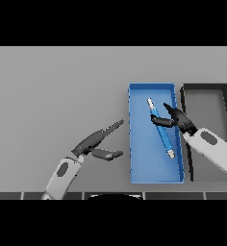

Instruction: Pick up the blue pipe and place it into the blue bin.

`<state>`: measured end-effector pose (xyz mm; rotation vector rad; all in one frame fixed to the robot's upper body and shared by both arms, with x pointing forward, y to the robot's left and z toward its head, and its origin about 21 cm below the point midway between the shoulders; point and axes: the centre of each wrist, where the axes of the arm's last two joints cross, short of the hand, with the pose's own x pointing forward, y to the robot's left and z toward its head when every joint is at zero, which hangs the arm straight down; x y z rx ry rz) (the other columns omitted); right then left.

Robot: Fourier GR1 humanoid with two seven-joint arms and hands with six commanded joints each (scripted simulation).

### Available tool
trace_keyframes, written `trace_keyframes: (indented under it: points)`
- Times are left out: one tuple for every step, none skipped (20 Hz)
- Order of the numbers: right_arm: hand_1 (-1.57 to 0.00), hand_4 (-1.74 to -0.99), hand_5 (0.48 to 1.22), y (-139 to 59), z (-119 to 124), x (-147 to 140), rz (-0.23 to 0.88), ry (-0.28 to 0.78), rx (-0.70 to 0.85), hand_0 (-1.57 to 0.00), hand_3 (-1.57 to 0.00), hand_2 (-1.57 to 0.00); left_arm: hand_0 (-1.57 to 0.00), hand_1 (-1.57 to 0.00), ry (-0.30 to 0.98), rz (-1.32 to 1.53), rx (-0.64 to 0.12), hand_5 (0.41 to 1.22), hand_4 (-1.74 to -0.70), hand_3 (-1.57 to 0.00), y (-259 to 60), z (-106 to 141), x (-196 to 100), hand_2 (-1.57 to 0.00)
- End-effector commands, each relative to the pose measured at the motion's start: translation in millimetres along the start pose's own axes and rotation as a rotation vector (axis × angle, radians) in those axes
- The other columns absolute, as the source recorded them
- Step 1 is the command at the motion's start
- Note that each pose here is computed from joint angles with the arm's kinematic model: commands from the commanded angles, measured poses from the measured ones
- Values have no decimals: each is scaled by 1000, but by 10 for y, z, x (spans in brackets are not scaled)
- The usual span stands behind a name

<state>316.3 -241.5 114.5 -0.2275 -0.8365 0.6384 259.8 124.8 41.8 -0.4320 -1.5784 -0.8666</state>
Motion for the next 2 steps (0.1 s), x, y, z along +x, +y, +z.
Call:
trace_keyframes:
  points:
    - [-17, -1084, 711, 30, 3, -9, 5, 7, 8, -19, -4, -17, 1, 1, 4, 0, -2, 496, -930, 1, -11, -18, 15, 1]
    - [-17, -1084, 714, -6, 17, -22, 3, 5, 6, -19, -4, -17, 1, 1, 11, -3, 0, 495, -930, 1, 5, -39, 26, 1]
